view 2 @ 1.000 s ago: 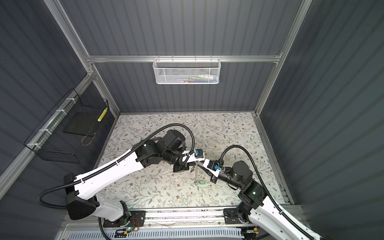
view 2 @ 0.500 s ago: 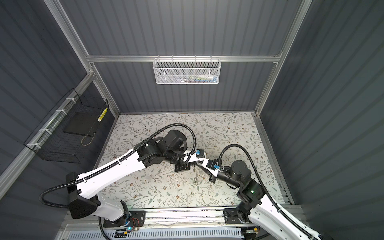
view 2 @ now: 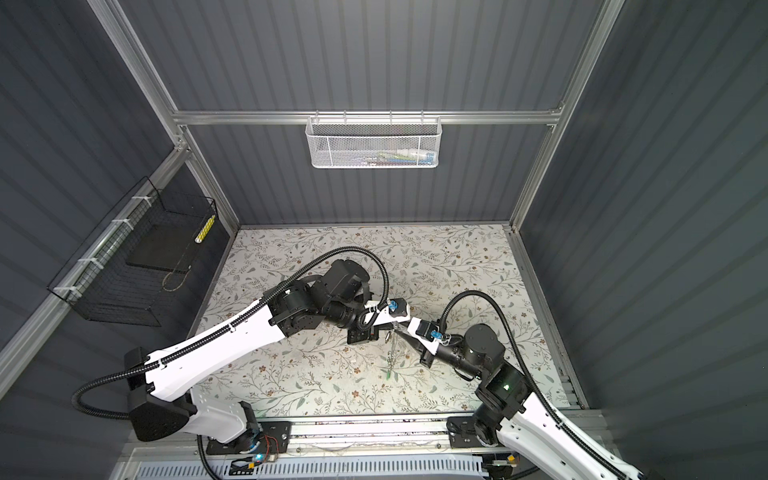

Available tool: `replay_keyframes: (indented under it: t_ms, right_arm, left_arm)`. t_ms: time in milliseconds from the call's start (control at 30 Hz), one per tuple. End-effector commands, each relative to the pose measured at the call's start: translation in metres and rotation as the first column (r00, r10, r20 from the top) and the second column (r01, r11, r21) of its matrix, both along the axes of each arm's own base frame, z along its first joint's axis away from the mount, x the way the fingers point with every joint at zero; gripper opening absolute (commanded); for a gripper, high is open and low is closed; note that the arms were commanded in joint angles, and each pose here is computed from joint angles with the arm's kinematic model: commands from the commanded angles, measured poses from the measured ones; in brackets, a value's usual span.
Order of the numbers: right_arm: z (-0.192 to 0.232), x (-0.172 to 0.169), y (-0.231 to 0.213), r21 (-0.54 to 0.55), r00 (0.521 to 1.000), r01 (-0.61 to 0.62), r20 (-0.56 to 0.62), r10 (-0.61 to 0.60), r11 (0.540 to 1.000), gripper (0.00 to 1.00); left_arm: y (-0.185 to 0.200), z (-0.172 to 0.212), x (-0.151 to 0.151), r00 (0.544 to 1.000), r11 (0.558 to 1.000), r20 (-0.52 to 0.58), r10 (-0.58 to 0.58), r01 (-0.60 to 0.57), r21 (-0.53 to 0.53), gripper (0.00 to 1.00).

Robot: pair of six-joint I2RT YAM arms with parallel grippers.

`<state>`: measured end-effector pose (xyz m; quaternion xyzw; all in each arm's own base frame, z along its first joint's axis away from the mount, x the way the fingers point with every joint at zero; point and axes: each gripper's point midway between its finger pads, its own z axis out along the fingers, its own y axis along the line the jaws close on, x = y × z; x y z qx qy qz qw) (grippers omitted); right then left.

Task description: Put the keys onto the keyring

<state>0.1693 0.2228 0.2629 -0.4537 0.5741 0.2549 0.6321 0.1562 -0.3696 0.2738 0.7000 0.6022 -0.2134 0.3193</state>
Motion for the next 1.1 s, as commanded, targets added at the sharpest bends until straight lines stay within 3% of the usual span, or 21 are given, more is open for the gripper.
replay_keyframes:
  t_ms: [0, 100, 367, 667, 700, 767, 833, 1067]
  right_arm:
    - [0.007, -0.001, -0.002, 0.038, 1.000, 0.006, 0.022, -0.006, 0.999, 0.31]
    - [0.008, -0.002, -0.003, 0.042, 1.000, 0.006, 0.026, -0.007, 0.999, 0.23]
    - [0.007, -0.006, 0.004, 0.041, 0.999, -0.040, 0.011, 0.040, 0.998, 0.21]
    - [0.010, -0.008, 0.006, 0.061, 0.998, -0.060, 0.011, 0.059, 0.996, 0.00]
    - [0.010, -0.009, 0.005, 0.064, 0.998, -0.059, 0.011, 0.059, 0.996, 0.00]
    - [0.009, -0.008, 0.005, 0.071, 0.999, -0.053, 0.008, 0.052, 0.996, 0.00]
    - [0.009, -0.008, 0.004, 0.081, 0.999, -0.053, 0.006, 0.053, 0.995, 0.00]
    - [0.010, -0.008, 0.006, 0.106, 0.998, -0.064, 0.004, 0.064, 0.992, 0.00]
  left_arm:
    - [0.001, 0.004, -0.007, 0.999, 0.999, 0.003, -0.032, 0.032, -0.013, 0.00]
    - [0.000, 0.002, -0.007, 0.999, 0.999, 0.001, -0.035, 0.035, -0.008, 0.00]
    - [-0.001, -0.001, -0.007, 0.999, 0.999, -0.005, -0.042, 0.042, 0.003, 0.00]
    - [0.000, -0.004, -0.007, 0.999, 0.999, -0.009, -0.042, 0.042, 0.012, 0.00]
    - [0.001, -0.004, -0.006, 0.999, 0.999, -0.005, -0.036, 0.036, 0.012, 0.01]
    - [0.003, -0.002, -0.001, 1.000, 1.000, 0.012, 0.012, -0.012, -0.004, 0.26]
    - [0.007, 0.001, 0.002, 0.998, 0.998, 0.032, 0.052, -0.050, -0.044, 0.38]
    - [0.017, -0.002, -0.006, 0.993, 0.979, -0.027, 0.119, -0.122, -0.165, 0.44]
